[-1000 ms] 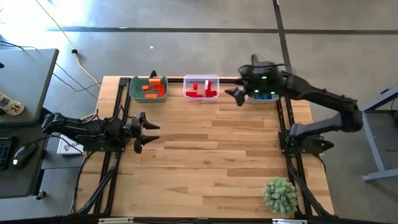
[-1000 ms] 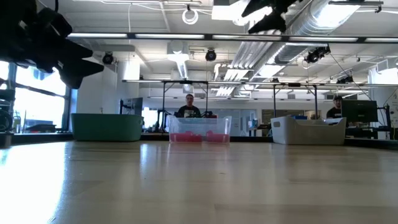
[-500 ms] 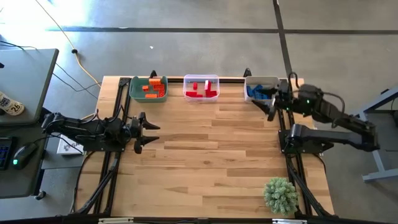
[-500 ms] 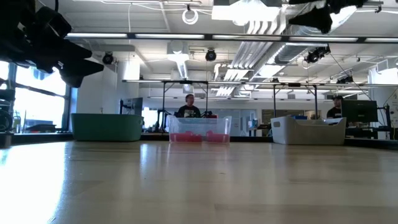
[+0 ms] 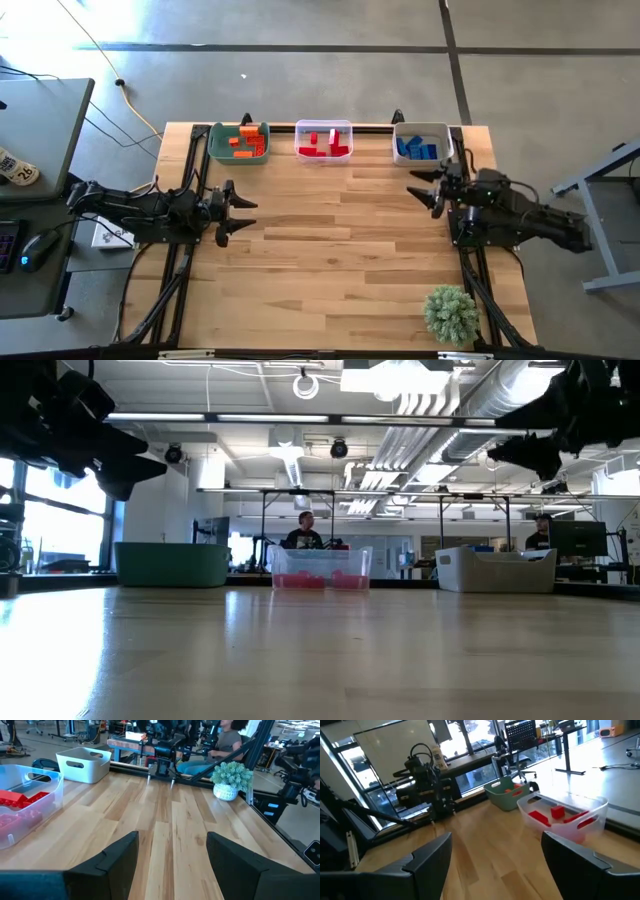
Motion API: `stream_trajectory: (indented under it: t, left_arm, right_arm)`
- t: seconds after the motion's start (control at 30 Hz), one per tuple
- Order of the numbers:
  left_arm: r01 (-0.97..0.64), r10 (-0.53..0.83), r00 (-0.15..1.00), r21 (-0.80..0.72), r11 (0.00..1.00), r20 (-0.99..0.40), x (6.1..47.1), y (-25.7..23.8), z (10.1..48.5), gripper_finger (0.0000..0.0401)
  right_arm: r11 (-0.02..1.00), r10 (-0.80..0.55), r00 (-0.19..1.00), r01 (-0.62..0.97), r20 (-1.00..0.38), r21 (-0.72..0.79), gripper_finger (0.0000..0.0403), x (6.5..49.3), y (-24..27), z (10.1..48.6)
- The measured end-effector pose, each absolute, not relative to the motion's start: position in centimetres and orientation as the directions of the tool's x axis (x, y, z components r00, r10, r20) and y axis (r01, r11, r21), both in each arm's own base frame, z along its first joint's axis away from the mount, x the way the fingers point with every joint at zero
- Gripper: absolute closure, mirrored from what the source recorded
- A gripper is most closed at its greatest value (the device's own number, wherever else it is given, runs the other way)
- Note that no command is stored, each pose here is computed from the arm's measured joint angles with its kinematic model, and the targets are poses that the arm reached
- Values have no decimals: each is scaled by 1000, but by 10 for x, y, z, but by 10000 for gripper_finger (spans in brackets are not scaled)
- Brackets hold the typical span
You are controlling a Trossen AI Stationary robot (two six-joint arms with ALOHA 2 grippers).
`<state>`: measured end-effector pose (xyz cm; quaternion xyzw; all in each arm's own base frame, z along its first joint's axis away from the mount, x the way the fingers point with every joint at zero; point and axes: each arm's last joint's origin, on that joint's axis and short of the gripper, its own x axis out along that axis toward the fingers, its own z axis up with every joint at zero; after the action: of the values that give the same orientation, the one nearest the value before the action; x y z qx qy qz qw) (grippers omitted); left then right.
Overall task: Sort & place blocks by color
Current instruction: Return to Home Position
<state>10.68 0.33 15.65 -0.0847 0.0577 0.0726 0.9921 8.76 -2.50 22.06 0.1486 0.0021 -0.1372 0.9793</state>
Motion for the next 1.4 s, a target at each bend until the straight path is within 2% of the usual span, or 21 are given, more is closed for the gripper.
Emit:
stream_trajectory:
  t: [0.33, 0.53, 1.4]
  left_arm:
    - [-154, 134, 983, -160, 975, -127, 107, 3, 157, 178]
    - [-154, 134, 983, -159, 975, -128, 107, 3, 157, 178]
    - [-153, 133, 983, -160, 975, -127, 107, 3, 157, 178]
  right_arm:
    - [903, -258, 966, 249, -22, 350, 109, 93, -26, 169]
    - [914, -282, 959, 270, -4, 305, 109, 95, -27, 166]
    - [912, -280, 960, 270, -15, 308, 109, 96, -27, 165]
